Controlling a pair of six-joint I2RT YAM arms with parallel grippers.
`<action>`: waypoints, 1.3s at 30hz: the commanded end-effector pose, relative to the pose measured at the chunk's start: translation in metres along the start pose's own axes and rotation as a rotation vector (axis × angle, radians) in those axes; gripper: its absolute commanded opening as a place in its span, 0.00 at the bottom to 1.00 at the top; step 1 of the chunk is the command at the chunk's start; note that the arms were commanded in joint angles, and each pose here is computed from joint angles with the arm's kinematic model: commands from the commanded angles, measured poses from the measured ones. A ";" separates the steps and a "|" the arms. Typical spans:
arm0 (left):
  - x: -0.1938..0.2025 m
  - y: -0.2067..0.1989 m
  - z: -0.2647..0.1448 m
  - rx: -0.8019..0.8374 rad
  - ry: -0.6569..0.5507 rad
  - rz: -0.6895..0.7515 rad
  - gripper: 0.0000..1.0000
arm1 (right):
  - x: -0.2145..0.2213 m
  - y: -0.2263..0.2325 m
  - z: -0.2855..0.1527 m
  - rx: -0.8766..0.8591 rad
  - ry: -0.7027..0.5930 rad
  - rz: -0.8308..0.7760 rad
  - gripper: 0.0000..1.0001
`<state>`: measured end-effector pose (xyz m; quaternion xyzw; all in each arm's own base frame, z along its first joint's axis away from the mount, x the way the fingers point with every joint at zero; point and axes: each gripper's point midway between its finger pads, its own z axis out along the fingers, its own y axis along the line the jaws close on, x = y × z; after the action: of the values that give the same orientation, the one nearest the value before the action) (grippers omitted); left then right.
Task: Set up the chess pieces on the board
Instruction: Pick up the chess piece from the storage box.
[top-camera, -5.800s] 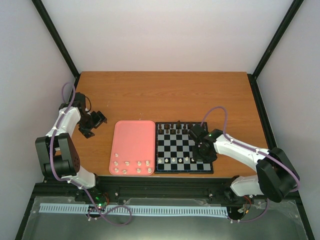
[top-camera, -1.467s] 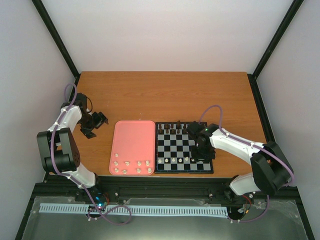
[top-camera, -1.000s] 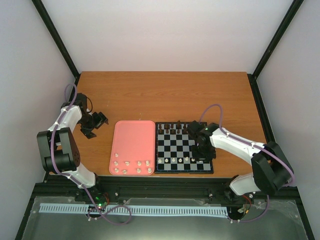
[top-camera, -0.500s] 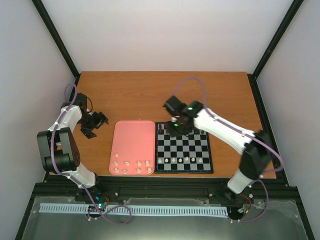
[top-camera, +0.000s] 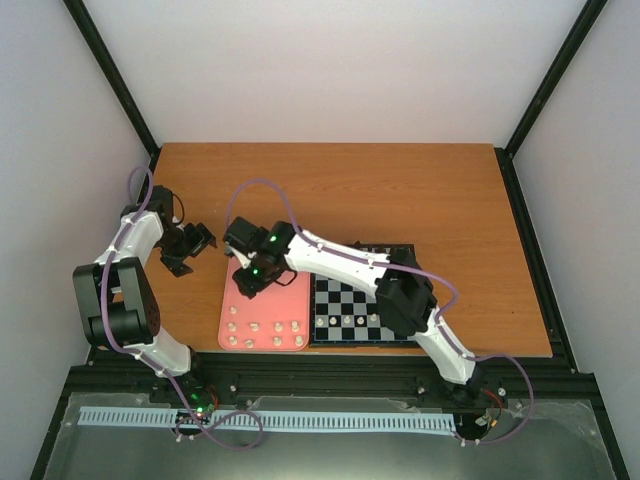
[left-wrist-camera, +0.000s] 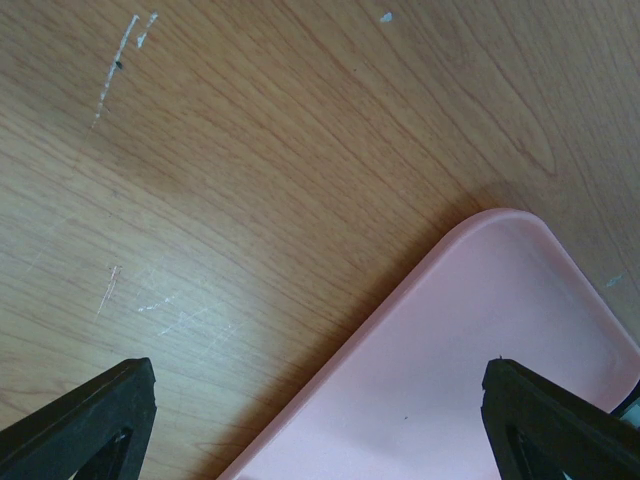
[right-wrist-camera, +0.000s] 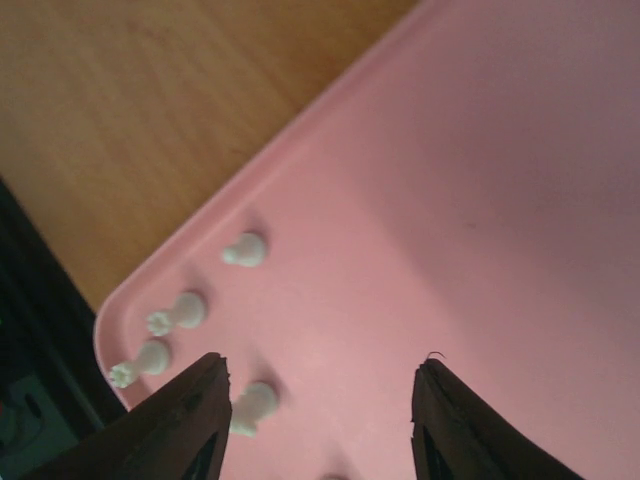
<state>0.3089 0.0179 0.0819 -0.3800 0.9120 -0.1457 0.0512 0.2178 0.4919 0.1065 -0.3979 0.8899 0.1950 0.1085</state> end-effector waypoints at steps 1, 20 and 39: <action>-0.010 -0.012 -0.015 0.047 -0.046 0.002 1.00 | -0.007 0.026 0.014 -0.104 -0.004 -0.099 0.51; -0.008 -0.010 -0.013 0.040 -0.038 -0.005 1.00 | -0.007 0.045 0.069 -0.190 0.013 -0.116 0.48; -0.009 -0.011 -0.010 0.046 -0.028 -0.007 1.00 | 0.002 0.034 0.090 -0.154 0.065 -0.104 0.30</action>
<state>0.3093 0.0163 0.0825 -0.3809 0.9109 -0.1508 0.0500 0.1957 0.5465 0.0394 -0.4531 0.8535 0.2501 0.0602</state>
